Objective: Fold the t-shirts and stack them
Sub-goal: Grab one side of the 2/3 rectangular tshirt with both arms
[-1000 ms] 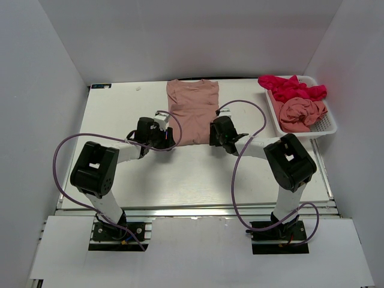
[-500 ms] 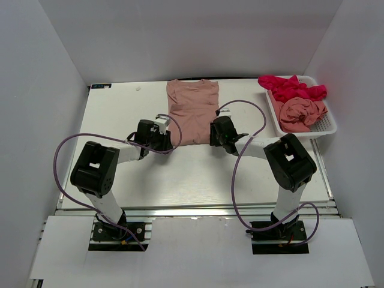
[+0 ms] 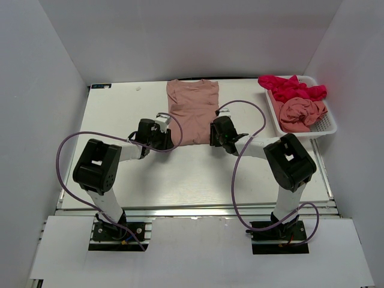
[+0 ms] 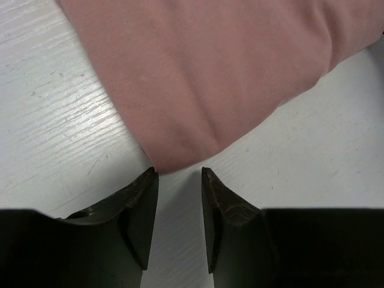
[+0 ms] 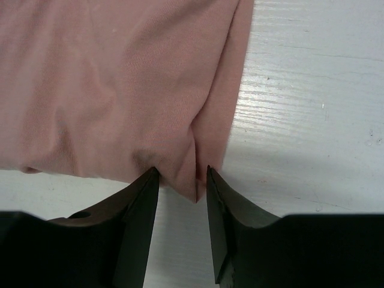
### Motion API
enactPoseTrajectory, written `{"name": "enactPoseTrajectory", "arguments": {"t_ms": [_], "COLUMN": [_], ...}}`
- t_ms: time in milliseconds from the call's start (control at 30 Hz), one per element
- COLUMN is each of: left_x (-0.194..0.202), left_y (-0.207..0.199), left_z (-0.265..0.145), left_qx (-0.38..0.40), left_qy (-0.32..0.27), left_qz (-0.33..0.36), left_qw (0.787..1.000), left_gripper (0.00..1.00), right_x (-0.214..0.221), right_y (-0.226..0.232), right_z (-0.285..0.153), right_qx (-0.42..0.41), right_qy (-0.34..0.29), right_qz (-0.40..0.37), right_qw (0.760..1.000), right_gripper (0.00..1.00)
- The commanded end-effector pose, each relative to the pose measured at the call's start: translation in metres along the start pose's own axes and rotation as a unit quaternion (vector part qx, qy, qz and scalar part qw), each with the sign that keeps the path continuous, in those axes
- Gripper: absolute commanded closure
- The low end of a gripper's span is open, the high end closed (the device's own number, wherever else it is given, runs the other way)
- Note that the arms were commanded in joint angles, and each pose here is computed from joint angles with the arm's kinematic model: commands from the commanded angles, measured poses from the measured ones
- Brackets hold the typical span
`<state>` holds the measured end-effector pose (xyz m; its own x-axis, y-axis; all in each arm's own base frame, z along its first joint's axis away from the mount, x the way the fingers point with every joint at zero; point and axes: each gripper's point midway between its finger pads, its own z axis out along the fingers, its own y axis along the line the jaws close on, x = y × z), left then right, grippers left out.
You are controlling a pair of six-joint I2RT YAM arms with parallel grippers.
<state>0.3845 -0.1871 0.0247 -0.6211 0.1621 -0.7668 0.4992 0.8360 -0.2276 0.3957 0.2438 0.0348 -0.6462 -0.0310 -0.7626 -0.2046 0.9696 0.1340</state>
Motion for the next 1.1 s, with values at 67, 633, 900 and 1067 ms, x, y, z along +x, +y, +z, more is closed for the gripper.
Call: {"name": "enactPoseTrajectory", "arguments": {"t_ms": [67, 633, 900, 1067], "left_x": [-0.006, -0.008, -0.029, -0.049], "left_y": [0.002, 0.006, 0.005, 0.015], "left_z": [0.003, 0.004, -0.018, -0.039], "left_qx": [-0.001, -0.004, -0.012, -0.028], "left_qy": [-0.003, -0.004, -0.024, -0.048], "left_qz": [0.005, 0.009, 0.018, 0.017], "left_qw": [1.0, 1.0, 0.999, 0.998], "left_gripper": [0.56, 1.0, 1.0, 1.0], "right_x": [-0.019, -0.015, -0.019, -0.02], "right_y": [0.006, 0.003, 0.001, 0.0], "right_z": [0.005, 0.008, -0.007, -0.015], "right_qx": [-0.01, -0.004, -0.008, -0.008], "right_qy": [-0.026, -0.019, -0.025, -0.03], "right_qz": [0.002, -0.003, -0.001, 0.002], "right_qw": [1.0, 1.0, 1.0, 1.0], "right_gripper": [0.58, 1.0, 1.0, 1.0]}}
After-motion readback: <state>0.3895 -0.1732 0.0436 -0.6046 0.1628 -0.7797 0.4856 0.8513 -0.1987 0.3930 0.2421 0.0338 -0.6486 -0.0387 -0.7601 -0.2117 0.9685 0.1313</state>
